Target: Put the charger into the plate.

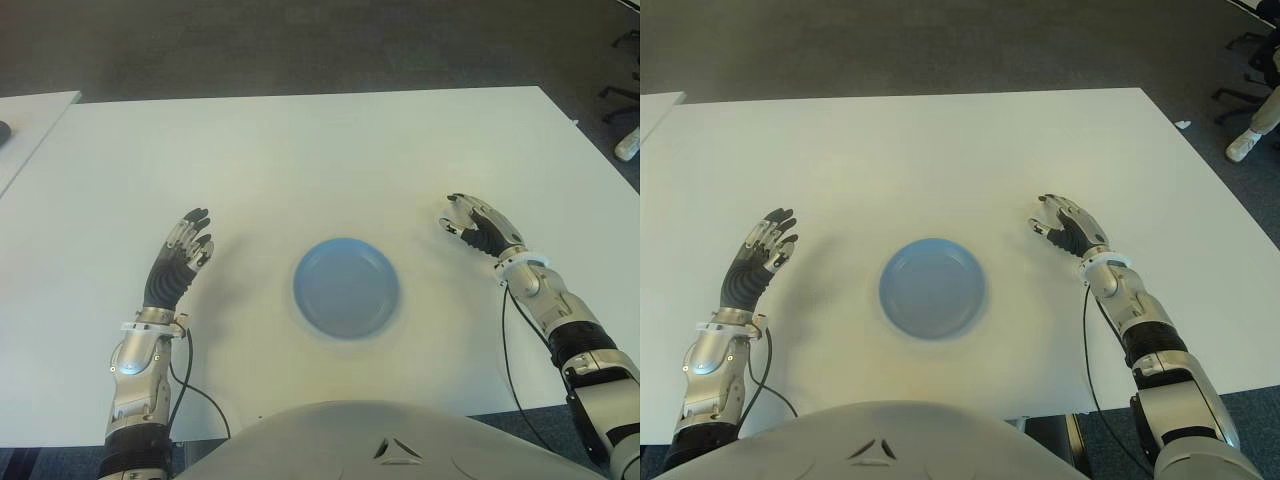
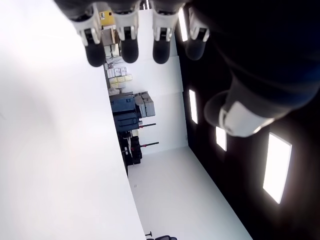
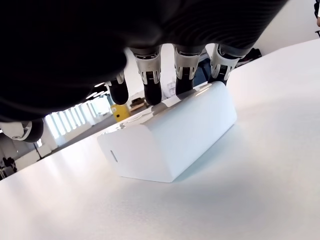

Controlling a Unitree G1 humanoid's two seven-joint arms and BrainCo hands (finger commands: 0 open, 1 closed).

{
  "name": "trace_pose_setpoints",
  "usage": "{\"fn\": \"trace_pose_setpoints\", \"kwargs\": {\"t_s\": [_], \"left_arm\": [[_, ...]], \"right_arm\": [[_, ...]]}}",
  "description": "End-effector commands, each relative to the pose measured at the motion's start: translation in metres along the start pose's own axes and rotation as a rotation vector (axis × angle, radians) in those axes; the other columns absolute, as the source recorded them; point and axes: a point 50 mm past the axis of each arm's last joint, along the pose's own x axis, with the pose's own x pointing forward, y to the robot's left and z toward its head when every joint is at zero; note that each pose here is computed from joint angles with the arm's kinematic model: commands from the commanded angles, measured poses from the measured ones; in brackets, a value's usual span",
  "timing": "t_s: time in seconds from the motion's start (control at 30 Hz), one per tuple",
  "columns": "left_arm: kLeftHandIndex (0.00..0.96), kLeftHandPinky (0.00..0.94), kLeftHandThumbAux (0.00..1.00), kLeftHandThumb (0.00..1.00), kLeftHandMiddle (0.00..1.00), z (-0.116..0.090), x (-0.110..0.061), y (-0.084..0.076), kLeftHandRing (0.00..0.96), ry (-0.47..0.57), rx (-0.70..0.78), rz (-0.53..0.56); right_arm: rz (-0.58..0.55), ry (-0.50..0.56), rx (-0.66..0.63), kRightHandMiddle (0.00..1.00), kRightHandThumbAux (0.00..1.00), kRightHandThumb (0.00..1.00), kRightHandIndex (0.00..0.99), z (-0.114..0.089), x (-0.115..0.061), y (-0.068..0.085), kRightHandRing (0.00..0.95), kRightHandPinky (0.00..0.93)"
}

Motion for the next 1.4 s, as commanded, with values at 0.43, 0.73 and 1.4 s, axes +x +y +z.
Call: {"fn": "trace_pose_setpoints", "kwargs": {"t_s": [0.43,0.73,1.4], "left_arm": [[0.065,0.130,0.594,0.396,0.083,0.000,-0.004,-0.001,0.085,0.021,-0.001,0.010],[0.065,0.130,0.594,0.396,0.083,0.001,-0.004,-0.003,0.085,0.021,-0.002,0.010],[0.065,0.130,0.594,0.396,0.083,0.003,-0.003,-0.008,0.085,0.019,-0.001,0.010]], "right_arm": [[0.063,-0.021,0.048,0.000,0.208,0.169,0.000,0.014,-0.001,0.025,0.000,0.000],[0.065,-0.072,0.080,0.000,0.215,0.155,0.000,0.029,0.001,0.034,0.000,0.000],[0.064,-0.155,0.126,0.000,0.179,0.174,0.000,0.060,0.007,0.057,0.000,0.000]]}}
